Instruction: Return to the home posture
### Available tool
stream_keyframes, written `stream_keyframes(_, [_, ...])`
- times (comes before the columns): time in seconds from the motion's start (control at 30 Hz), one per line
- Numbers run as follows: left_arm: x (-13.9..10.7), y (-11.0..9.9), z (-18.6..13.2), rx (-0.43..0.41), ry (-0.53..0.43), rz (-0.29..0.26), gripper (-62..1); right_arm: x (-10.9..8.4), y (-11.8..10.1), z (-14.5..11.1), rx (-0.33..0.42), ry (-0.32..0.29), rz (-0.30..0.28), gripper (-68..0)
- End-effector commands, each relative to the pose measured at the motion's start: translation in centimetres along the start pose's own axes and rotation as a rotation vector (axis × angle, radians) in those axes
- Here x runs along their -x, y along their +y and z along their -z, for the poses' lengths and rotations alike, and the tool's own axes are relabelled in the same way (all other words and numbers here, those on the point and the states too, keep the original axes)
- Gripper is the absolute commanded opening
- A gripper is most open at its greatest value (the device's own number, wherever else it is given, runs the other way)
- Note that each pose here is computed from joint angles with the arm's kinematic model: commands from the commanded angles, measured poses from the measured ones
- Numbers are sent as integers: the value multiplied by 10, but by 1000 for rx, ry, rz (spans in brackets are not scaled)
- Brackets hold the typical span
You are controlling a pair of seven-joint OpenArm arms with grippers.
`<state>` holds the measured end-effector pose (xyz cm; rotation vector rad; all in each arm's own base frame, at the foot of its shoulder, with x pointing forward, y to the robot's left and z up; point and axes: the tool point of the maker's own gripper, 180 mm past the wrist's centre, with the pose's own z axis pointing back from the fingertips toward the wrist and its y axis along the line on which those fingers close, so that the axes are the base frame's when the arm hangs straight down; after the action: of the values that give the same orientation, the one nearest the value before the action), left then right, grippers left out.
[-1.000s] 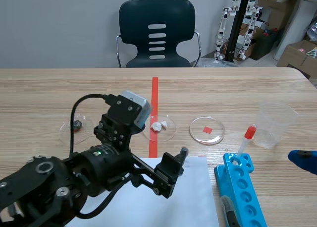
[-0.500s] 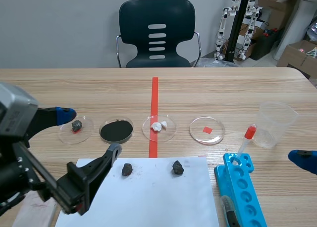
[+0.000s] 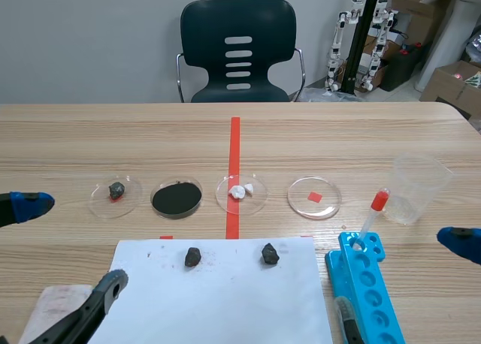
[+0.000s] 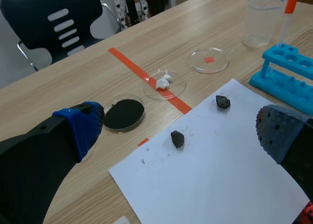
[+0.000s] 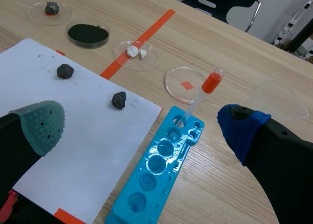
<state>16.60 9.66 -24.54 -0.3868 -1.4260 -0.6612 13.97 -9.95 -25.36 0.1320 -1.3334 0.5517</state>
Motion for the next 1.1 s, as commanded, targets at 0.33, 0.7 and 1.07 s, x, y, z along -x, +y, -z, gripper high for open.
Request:
stream_keyframes(0.33, [-8,-7,-3,5,-41,-14,14,-12,-3,3,5,-43,-4,4])
stream_keyframes(0.7, [-8,-7,-3,5,-41,-13,14,-12,-3,3,5,-43,-4,4])
stream_keyframes(1.07, [-8,-8,-3,11,-41,-17,14,-12,-3,3,5,-43,-4,4])
